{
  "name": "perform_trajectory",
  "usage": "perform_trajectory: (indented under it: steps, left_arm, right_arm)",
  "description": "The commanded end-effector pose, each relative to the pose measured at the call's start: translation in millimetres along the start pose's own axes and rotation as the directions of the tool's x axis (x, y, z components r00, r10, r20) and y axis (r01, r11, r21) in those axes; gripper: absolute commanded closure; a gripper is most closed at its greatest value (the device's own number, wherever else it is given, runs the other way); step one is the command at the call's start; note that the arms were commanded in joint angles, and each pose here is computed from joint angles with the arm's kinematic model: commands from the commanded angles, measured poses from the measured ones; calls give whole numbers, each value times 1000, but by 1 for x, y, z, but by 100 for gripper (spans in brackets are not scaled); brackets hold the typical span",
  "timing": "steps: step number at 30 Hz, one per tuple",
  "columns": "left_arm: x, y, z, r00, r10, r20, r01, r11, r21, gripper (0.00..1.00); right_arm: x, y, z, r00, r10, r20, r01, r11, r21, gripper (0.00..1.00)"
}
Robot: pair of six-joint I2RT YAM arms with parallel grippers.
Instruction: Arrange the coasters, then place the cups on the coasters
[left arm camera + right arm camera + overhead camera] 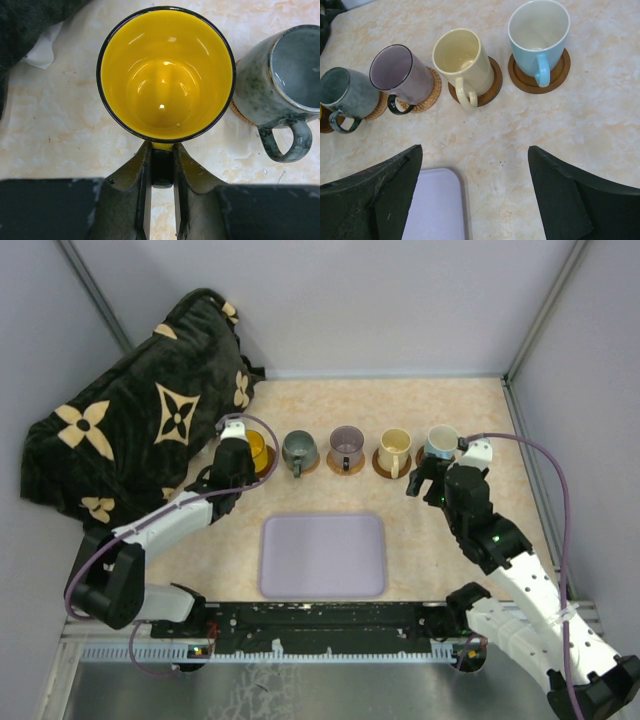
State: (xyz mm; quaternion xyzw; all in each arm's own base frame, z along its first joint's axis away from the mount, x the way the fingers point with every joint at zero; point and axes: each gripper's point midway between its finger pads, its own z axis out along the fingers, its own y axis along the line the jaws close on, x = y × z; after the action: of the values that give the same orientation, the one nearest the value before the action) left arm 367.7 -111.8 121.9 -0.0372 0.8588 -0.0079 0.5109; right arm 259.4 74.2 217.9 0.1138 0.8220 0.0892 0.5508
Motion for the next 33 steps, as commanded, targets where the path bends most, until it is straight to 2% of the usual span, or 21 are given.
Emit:
perform_trajectory:
  steps: [1, 13, 33]
  left_arm:
    - [-33, -12, 7, 991, -59, 118, 55, 998, 39, 100]
    - [-27, -20, 31, 996, -34, 87, 32, 999, 25, 100]
    - [-30, -11, 42, 995, -48, 90, 50, 999, -16, 100]
  right_arm:
    - [-7, 0, -4, 999, 32, 21, -32, 999, -7, 13]
    - [-1, -4, -9, 999, 42, 9, -42, 999, -1, 13]
    - [12, -5, -5, 999, 39, -26, -39, 999, -1, 13]
